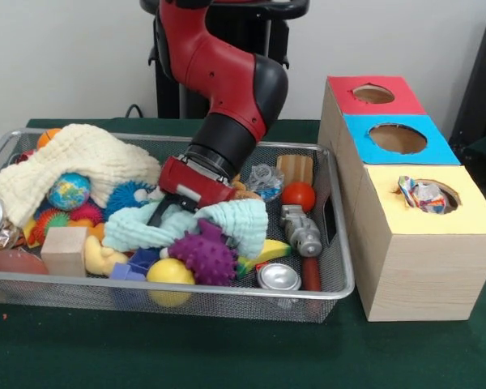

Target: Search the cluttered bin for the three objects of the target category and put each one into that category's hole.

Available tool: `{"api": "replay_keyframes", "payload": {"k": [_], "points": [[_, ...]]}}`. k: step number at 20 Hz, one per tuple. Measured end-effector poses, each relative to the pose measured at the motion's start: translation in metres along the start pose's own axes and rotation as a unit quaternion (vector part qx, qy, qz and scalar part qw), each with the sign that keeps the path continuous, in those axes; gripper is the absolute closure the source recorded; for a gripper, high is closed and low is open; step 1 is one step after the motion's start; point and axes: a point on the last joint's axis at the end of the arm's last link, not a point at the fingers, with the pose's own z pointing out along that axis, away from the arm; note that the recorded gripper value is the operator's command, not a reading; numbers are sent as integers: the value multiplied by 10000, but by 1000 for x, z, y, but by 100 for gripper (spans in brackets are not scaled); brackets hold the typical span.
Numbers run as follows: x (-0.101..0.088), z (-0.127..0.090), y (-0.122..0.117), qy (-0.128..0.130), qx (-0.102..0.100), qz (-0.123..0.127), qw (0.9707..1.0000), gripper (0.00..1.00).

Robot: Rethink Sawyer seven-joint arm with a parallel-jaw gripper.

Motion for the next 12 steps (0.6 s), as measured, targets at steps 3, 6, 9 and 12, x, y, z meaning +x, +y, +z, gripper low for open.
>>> {"api": "replay_keyframes", "payload": {"k": [3, 6, 9, 12], "points": [[0, 0, -3, -3, 58, -46, 10000, 0], [0, 1, -8, -23, 98, -112, 9999, 0], [-3, 2, -14, -50, 142, -157, 9998, 0], [-7, 5, -26, -92, 276, -201, 9994, 0]]}}
